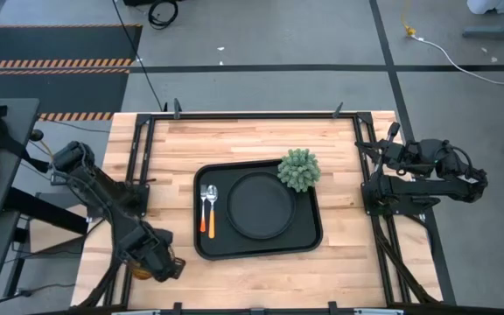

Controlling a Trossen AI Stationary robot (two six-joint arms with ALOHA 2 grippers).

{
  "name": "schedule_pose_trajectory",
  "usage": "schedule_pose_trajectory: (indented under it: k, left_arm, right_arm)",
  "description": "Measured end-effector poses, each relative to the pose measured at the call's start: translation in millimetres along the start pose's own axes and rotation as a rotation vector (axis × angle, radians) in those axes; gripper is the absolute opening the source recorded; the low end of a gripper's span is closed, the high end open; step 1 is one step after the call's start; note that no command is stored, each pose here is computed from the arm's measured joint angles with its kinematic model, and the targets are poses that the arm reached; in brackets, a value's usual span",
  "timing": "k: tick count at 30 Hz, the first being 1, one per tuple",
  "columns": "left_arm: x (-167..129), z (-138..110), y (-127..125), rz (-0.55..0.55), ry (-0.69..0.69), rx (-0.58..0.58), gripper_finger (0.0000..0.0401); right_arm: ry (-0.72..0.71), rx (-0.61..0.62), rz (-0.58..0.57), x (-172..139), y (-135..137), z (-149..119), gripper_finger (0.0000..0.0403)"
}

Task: Pick and place plate/cup/fork/spoon on tray
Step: Put the brown cup on the black tray to the top of the orange spoon

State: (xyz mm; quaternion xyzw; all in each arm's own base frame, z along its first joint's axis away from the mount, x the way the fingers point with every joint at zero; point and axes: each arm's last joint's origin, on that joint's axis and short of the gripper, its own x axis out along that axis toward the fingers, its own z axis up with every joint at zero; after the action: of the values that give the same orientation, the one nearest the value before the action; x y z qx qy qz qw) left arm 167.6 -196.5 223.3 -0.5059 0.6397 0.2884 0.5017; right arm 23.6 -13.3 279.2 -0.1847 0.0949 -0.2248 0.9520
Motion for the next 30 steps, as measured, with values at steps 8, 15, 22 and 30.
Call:
schedule_pose_trajectory:
  k: [8,15,22,30]
  left_arm:
    - [-64.2,24.9,-22.1,0.012,-0.261,0.176,0.0015]
    - [-109.4,54.4,-25.2,0.090,-0.471,0.221,0.0015]
    - [-129.0,108.3,-35.5,0.114,-0.675,0.311,0.0015]
    - [-147.0,158.0,-49.1,0.057,-0.780,0.415,0.0015]
  right_arm:
    - [0.000,0.000,0.000,0.0,0.0,0.0,0.0008]
    - [0.001,0.000,0.000,0.1,0.0,0.0,0.0008]
    - [0.001,0.000,0.000,0.1,0.0,0.0,0.0008]
    - [0.013,0.003,-0.031,0.0,-0.9,-0.4,0.0008]
